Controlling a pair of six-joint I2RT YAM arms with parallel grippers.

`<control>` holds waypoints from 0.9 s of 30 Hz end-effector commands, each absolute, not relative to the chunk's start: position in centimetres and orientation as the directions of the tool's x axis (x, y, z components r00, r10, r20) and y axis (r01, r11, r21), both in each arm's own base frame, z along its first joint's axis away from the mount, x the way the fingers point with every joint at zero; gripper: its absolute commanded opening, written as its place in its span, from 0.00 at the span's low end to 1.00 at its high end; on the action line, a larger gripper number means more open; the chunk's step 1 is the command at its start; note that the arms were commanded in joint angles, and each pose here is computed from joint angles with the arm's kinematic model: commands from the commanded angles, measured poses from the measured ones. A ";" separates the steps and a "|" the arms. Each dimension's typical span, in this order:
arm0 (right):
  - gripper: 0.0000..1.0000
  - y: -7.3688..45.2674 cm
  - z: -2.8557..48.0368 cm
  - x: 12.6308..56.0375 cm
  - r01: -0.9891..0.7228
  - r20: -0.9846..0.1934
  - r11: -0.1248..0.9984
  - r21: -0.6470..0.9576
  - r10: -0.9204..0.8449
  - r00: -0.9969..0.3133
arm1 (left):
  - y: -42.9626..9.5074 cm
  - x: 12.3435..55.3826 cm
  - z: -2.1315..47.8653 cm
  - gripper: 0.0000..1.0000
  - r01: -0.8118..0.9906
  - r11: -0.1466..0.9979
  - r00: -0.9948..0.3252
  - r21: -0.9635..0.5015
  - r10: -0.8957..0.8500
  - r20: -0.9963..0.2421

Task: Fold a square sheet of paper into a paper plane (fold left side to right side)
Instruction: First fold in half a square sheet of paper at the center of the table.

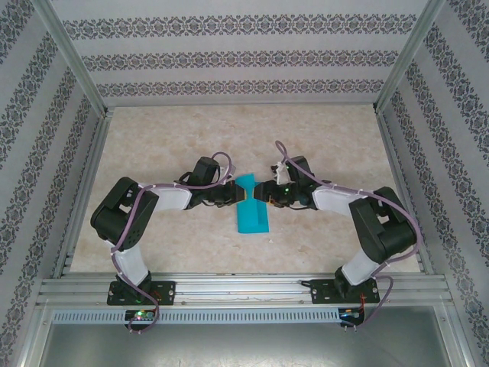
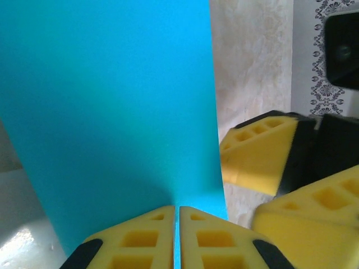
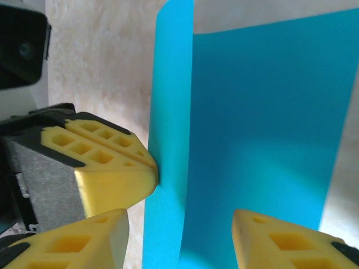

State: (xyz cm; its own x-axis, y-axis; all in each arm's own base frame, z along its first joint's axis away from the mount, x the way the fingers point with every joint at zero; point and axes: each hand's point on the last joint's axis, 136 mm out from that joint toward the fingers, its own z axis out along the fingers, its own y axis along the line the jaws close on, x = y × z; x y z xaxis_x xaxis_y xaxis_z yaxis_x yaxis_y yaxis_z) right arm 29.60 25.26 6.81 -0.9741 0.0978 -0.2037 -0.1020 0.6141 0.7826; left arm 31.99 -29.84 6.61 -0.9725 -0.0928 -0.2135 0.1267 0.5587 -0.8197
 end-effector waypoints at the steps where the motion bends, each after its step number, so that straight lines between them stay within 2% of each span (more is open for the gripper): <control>1: 0.45 26.7 6.9 29.5 -0.116 -0.189 0.565 0.817 0.074 -0.979 | -30.6 31.8 6.5 0.11 0.150 0.565 -0.972 -0.811 -0.064 -0.224; 5: 0.24 27.0 6.3 29.5 -0.108 -0.178 0.574 0.812 0.068 -0.982 | -30.5 31.9 6.7 0.12 0.154 0.565 -0.971 -0.810 -0.065 -0.230; 7: 0.09 26.6 5.8 29.4 -0.099 -0.176 0.593 0.799 0.073 -0.982 | -30.4 31.9 7.2 0.17 0.166 0.567 -0.967 -0.807 -0.069 -0.247; 9: 0.00 26.2 5.2 29.4 -0.089 -0.174 0.620 0.780 0.077 -0.982 | -30.1 31.9 7.9 0.24 0.182 0.575 -0.959 -0.798 -0.076 -0.273; 14: 0.00 24.7 3.7 29.5 -0.053 -0.170 0.699 0.713 0.099 -0.980 | -28.1 31.8 8.8 0.44 0.201 0.666 -0.936 -0.719 -0.085 -0.341; 18: 0.00 24.0 3.0 29.6 -0.037 -0.170 0.739 0.673 0.105 -0.980 | -26.6 31.5 8.0 0.54 0.189 0.738 -0.934 -0.648 -0.069 -0.350; 27: 0.02 23.4 2.7 29.7 -0.028 -0.175 0.765 0.643 0.112 -0.978 | -28.3 31.1 5.8 0.57 0.174 0.731 -0.962 -0.660 -0.019 -0.274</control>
State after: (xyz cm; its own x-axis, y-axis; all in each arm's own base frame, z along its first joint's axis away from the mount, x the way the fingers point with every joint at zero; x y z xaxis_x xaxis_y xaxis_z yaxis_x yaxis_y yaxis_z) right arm 29.25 23.69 2.77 -0.9804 0.1204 -0.1559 -0.0154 0.7422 0.6700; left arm 31.36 -27.44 6.00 -0.9590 -0.0643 -0.2760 0.1456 0.7238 -0.6745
